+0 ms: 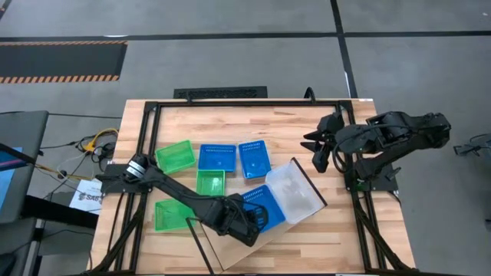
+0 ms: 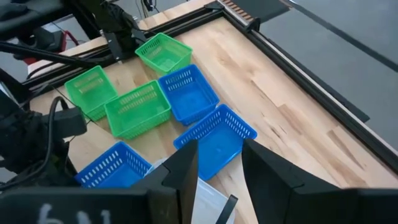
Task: Stack baskets on shelf by color
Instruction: Put the right blue basket on the shelf
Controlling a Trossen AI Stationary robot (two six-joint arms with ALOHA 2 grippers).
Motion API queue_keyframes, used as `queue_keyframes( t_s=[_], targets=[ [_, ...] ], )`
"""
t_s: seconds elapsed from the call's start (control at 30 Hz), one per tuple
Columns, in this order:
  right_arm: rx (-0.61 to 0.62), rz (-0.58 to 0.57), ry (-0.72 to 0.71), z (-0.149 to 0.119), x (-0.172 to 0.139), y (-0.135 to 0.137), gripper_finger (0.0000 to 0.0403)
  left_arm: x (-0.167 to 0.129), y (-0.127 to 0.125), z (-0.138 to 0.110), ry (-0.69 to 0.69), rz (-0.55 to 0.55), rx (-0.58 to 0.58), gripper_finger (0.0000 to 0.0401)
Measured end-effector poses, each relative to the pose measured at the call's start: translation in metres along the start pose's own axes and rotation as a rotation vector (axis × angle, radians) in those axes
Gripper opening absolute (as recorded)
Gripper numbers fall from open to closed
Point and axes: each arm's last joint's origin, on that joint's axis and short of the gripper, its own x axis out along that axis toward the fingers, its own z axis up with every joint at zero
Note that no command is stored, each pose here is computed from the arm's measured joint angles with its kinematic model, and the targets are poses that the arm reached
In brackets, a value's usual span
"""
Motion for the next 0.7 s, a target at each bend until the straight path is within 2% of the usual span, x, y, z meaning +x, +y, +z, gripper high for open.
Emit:
queue_keyframes(
  t_s=[0.4, 0.53, 0.7],
  targets=[
    [-0.004, -0.003, 0.006, -0.0006, 0.0, -0.0003, 0.0143, -0.0028, 0.0067, -0.0043, -0.007, 0.029, 0.0, 0.0075],
    [-0.011, -0.009, 0.015, -0.0016, 0.0, -0.001, 0.0145, -0.0027, 0.0064, -0.0034, -0.014, 0.028, 0.009, 0.0105],
    [0.005, -0.029, 0.043, -0.0046, -0.0001, -0.0032, 0.0147, -0.0025, 0.0042, -0.0045, 0.026, 0.025, 0.026, 0.0162]
  ],
)
